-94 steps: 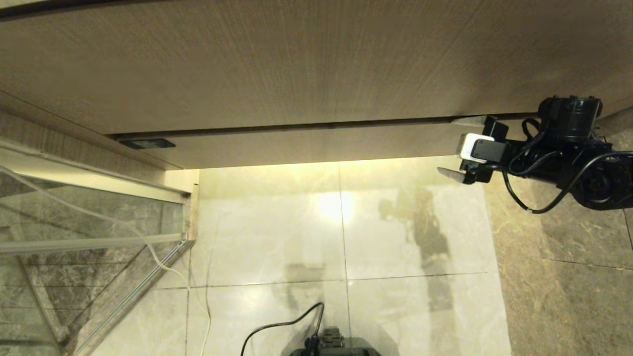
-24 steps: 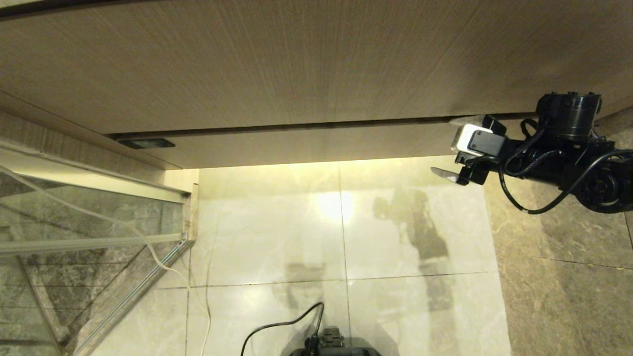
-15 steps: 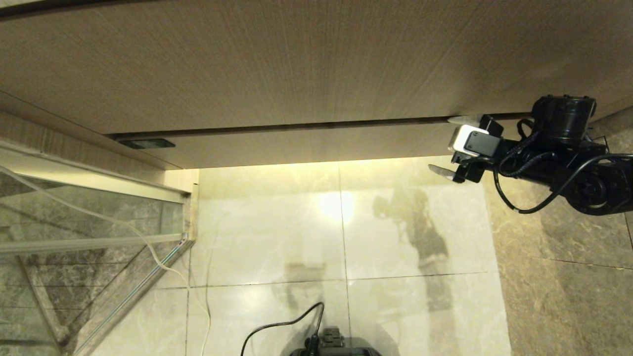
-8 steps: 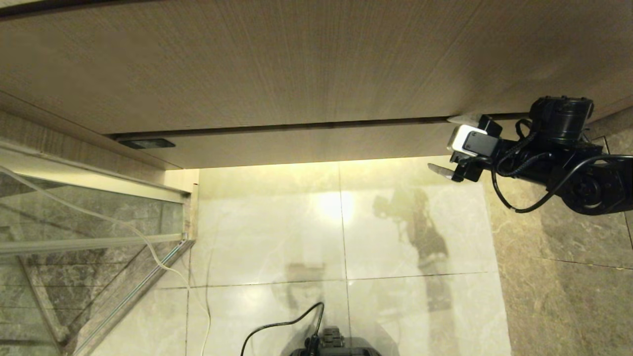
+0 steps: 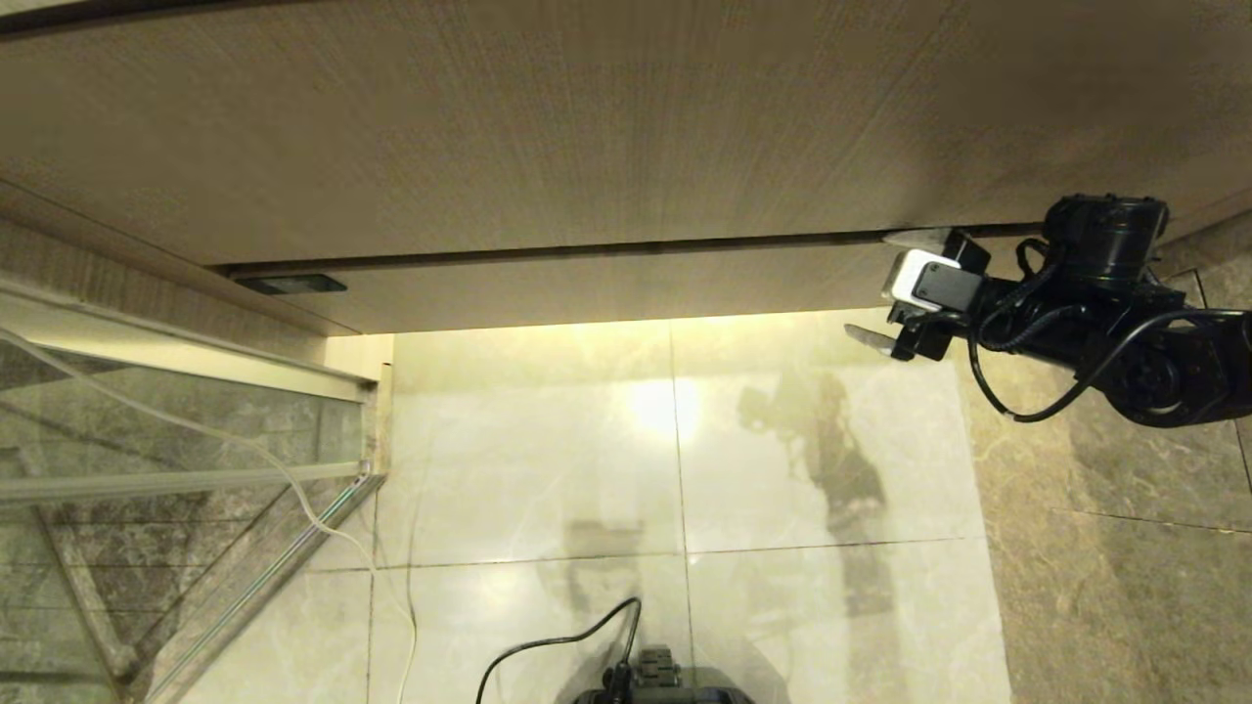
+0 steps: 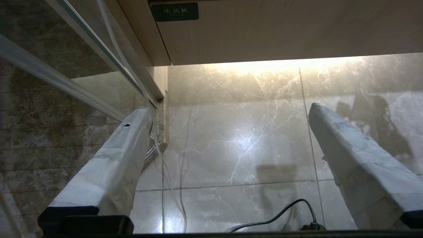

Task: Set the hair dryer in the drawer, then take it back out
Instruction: Pull open the drawer

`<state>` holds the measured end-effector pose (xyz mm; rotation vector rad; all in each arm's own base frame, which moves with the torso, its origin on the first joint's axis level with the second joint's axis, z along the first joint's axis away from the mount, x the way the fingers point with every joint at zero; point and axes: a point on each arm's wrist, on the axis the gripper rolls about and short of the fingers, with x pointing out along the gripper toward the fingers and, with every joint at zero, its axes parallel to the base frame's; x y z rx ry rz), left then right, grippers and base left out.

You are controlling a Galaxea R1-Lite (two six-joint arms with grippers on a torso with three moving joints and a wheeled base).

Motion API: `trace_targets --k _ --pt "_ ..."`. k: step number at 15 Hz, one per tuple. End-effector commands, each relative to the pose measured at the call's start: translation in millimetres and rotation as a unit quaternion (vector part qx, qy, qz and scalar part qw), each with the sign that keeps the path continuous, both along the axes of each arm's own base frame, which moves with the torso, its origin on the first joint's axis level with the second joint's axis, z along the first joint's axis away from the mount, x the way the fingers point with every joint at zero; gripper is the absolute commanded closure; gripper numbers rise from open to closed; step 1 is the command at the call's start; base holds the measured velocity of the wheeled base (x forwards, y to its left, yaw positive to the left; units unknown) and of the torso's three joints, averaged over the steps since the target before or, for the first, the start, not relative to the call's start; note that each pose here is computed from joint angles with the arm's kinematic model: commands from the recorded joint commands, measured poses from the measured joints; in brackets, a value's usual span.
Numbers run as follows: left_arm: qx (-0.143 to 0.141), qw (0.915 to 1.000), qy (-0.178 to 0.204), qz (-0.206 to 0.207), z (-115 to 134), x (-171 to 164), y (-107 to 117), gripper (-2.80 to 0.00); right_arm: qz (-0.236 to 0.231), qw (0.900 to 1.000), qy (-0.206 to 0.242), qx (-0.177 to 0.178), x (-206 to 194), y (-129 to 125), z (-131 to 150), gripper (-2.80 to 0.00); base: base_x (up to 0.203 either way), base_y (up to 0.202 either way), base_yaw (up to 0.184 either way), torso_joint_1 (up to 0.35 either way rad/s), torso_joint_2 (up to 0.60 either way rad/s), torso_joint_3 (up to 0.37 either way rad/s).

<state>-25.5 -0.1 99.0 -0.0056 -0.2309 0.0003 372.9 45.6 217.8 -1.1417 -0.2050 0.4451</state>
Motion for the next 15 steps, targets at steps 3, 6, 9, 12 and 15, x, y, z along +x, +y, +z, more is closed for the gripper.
trace_targets --k 3,6,9,12,15 --pt "0.000 0.9998 0.019 0.000 -10.9 3.7 0.0 -2.80 -0.001 1.000 -0.011 0.004 6.7 -0.8 0.3 -2.80 0.000 0.000 0.000 0.000 0.00 0.000" --pt "0.000 0.9998 0.019 0.000 -10.9 3.7 0.0 -2.80 -0.001 1.000 -0.011 0.003 9.0 -1.2 -2.0 -2.80 0.000 0.000 0.000 0.000 0.00 0.000" --pt "0.000 0.9998 0.019 0.000 -10.9 3.7 0.0 -2.80 -0.001 1.000 -0.009 0.004 10.4 -1.1 -3.8 -2.80 0.000 0.000 0.000 0.000 0.00 0.000" --pt "0.000 0.9998 0.018 0.000 -10.8 3.6 0.0 -2.80 -0.001 1.000 -0.004 0.002 10.3 -2.3 -6.9 -2.80 0.000 0.000 0.000 0.000 0.00 0.000" --pt "-0.001 0.9998 0.019 0.000 -10.9 3.7 0.0 -2.80 -0.008 1.000 0.024 -0.006 8.2 -7.8 -14.7 -2.80 0.000 0.000 0.000 0.000 0.00 0.000"
